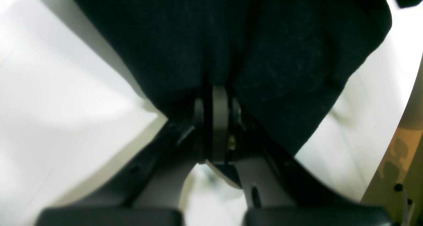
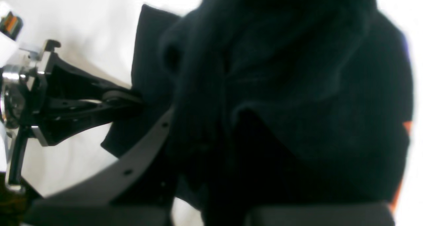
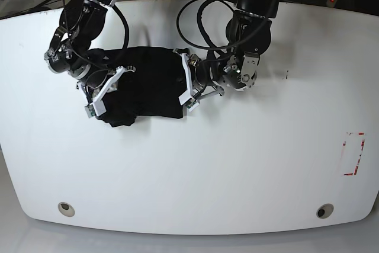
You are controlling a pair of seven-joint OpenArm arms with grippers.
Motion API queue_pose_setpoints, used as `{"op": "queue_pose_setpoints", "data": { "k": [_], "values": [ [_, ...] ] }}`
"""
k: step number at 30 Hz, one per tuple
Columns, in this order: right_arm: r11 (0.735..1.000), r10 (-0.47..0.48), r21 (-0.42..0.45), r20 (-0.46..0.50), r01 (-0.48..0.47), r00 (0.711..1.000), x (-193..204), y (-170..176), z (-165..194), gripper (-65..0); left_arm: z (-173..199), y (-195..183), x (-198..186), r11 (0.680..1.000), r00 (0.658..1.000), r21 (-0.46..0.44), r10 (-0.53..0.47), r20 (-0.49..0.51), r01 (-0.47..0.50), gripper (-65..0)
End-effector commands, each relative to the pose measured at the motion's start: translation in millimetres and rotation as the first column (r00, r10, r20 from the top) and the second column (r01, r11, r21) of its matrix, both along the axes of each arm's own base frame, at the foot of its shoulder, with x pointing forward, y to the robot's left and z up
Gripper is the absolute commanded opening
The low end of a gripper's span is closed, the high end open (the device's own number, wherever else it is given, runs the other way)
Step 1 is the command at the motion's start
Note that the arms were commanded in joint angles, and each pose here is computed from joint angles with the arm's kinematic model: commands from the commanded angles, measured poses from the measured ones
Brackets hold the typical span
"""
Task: Fold the T-shirt properly
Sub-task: 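Fold the strip end with the right gripper toward the left gripper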
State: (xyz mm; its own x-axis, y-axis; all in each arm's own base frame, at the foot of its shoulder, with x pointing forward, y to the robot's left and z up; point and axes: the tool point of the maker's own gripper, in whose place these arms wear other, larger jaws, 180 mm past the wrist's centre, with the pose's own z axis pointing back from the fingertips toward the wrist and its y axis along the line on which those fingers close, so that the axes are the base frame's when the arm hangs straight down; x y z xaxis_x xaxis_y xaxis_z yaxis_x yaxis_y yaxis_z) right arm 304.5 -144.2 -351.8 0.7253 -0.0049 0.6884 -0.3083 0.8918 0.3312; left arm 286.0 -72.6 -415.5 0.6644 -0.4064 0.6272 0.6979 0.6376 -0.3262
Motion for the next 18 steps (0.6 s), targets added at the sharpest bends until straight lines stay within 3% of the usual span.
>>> {"op": "queue_pose_setpoints", "data": {
  "k": [1, 3, 10, 13, 18],
  "values": [
    [0.999, -0.002, 0.04, 0.069, 0.0, 0.998, 20.2, 2.6, 15.1, -65.0, 4.2, -0.3, 4.0, 1.0, 1.0, 0.01, -0.003, 0.014, 0.003, -65.0],
    [0.999, 0.027, 0.035, 0.077, -0.03, 0.997, 24.9, 9.8, 18.1, -60.4, 3.3, -0.2, 3.5, 1.0, 1.0, 0.01, -0.003, 0.011, 0.003, -65.0],
    [0.99, 0.138, 0.002, 0.116, -0.139, 0.984, 27.8, 41.8, 30.6, -17.3, 3.9, -1.8, 3.2, 1.0, 1.0, 0.011, -0.011, 0.013, 0.01, -65.0],
    [0.985, 0.169, -0.003, 0.124, -0.17, 0.978, 25.8, 51.5, 33.3, -9.5, 5.2, -1.4, 5.3, 1.0, 1.0, 0.011, -0.009, 0.018, 0.009, -65.0],
    [0.984, 0.174, -0.056, 0.175, -0.167, 0.969, 15.4, 48.4, 50.0, -11.1, 5.4, -1.3, 5.5, 1.0, 1.0, 0.009, -0.007, 0.017, 0.007, -65.0]
  ]
}}
